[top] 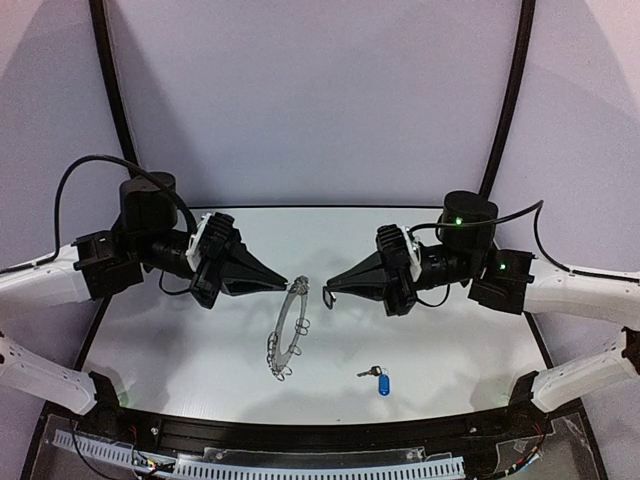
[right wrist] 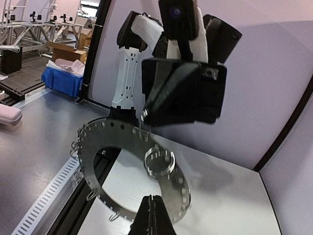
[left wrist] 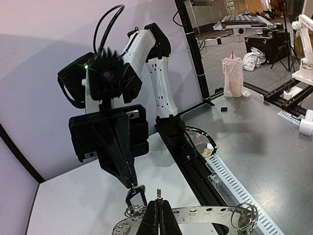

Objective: Put the keys on the keyring

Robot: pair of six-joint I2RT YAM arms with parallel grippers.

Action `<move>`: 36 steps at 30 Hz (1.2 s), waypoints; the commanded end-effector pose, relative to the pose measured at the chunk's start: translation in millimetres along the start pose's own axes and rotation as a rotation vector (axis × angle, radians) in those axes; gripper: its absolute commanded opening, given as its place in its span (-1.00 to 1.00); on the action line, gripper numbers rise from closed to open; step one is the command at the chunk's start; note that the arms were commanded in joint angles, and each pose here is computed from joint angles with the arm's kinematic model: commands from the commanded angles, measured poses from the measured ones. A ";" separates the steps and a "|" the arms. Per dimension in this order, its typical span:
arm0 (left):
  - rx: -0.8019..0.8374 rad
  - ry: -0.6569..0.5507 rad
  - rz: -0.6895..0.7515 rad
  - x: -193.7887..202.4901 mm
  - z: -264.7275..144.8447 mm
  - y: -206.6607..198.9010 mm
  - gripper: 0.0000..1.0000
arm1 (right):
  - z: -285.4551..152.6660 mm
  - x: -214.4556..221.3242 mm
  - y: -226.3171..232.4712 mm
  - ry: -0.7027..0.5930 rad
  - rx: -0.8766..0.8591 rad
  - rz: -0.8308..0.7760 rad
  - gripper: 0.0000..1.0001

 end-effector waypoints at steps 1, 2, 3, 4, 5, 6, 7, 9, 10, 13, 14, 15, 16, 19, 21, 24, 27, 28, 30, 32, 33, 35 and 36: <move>-0.020 -0.022 -0.053 0.5 5.7 7.0 -0.98 | 5.9 -28.3 -0.6 -0.138 -0.020 -0.082 -1.00; -0.017 -0.023 -0.059 1.5 6.3 6.9 -0.98 | 6.4 -29.0 -0.5 -0.145 -0.021 -0.084 -1.00; -0.015 -0.024 -0.064 2.0 6.5 6.9 -0.98 | 7.3 -29.5 -0.6 -0.152 -0.021 -0.082 -1.00; -0.015 -0.025 -0.070 3.1 7.2 7.0 -0.98 | 8.5 -30.1 -1.4 -0.158 -0.021 -0.074 -1.00; -0.016 -0.026 -0.075 4.3 7.9 7.2 -0.98 | 9.9 -30.2 -2.4 -0.160 -0.024 -0.064 -1.00; -0.019 -0.025 -0.077 5.3 8.3 7.7 -0.98 | 11.2 -30.6 -3.0 -0.160 -0.032 -0.053 -1.00; -0.021 -0.023 -0.080 6.3 8.6 7.9 -0.98 | 12.0 -31.5 -3.2 -0.157 -0.044 -0.044 -1.00; -0.023 -0.021 -0.085 7.8 9.7 8.9 -0.98 | 13.8 -30.0 -3.6 -0.145 -0.058 -0.026 -1.00; -0.024 -0.020 -0.088 8.2 10.1 9.4 -0.98 | 14.5 -29.5 -3.6 -0.140 -0.060 -0.021 -1.00; -0.018 -0.023 -0.093 9.1 10.9 9.2 -0.98 | 15.4 -27.6 -3.9 -0.134 -0.050 -0.021 -1.00; -0.017 -0.025 -0.093 9.1 10.9 9.2 -0.98 | 15.6 -27.2 -3.9 -0.134 -0.047 -0.023 -1.00; -0.017 -0.024 -0.093 9.3 11.0 9.1 -0.98 | 15.7 -27.7 -3.9 -0.135 -0.047 -0.025 -1.00; -0.018 -0.023 -0.095 9.8 11.3 9.2 -0.98 | 15.9 -28.1 -3.8 -0.135 -0.048 -0.027 -1.00; -0.021 -0.021 -0.099 10.8 11.7 9.7 -0.98 | 16.7 -27.7 -3.4 -0.134 -0.056 -0.031 -1.00; -0.021 -0.020 -0.102 11.6 12.2 10.0 -0.98 | 17.7 -27.1 -2.3 -0.136 -0.066 -0.033 -1.00; -0.024 -0.020 -0.109 12.2 12.8 10.8 -0.98 | 18.9 -27.2 -1.3 -0.138 -0.081 -0.036 -1.00; -0.024 -0.018 -0.113 12.9 12.9 10.9 -0.98 | 19.8 -27.2 -1.2 -0.137 -0.078 -0.041 -1.00; -0.023 -0.018 -0.114 13.2 13.1 10.7 -0.98 | 20.1 -26.9 -1.5 -0.136 -0.076 -0.043 -1.00; -0.022 -0.018 -0.114 12.9 13.1 11.0 -0.98 | 20.6 -27.2 -1.9 -0.138 -0.072 -0.047 -1.00; -0.020 -0.017 -0.116 13.1 13.4 11.1 -0.98 | 20.8 -27.1 -1.9 -0.140 -0.071 -0.050 -1.00; -0.018 -0.017 -0.117 13.1 13.5 11.0 -0.98 | 21.2 -26.9 -1.8 -0.140 -0.071 -0.050 -1.00; -0.016 -0.017 -0.119 13.8 13.7 10.7 -0.98 | 21.6 -26.7 -2.3 -0.141 -0.070 -0.050 -1.00; -0.015 -0.017 -0.120 13.5 13.8 10.8 -0.99 | 21.8 -26.7 -2.3 -0.142 -0.072 -0.051 -1.00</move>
Point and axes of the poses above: each gripper's point midway between its finger pads, its own z axis out along the fingers, its own y axis along the line the jaws close on, x = y × z, the point moved 8 cm from there along -z, back along the fingers, and after that the axes turned 4 degrees about z, right-handed, at the moved point
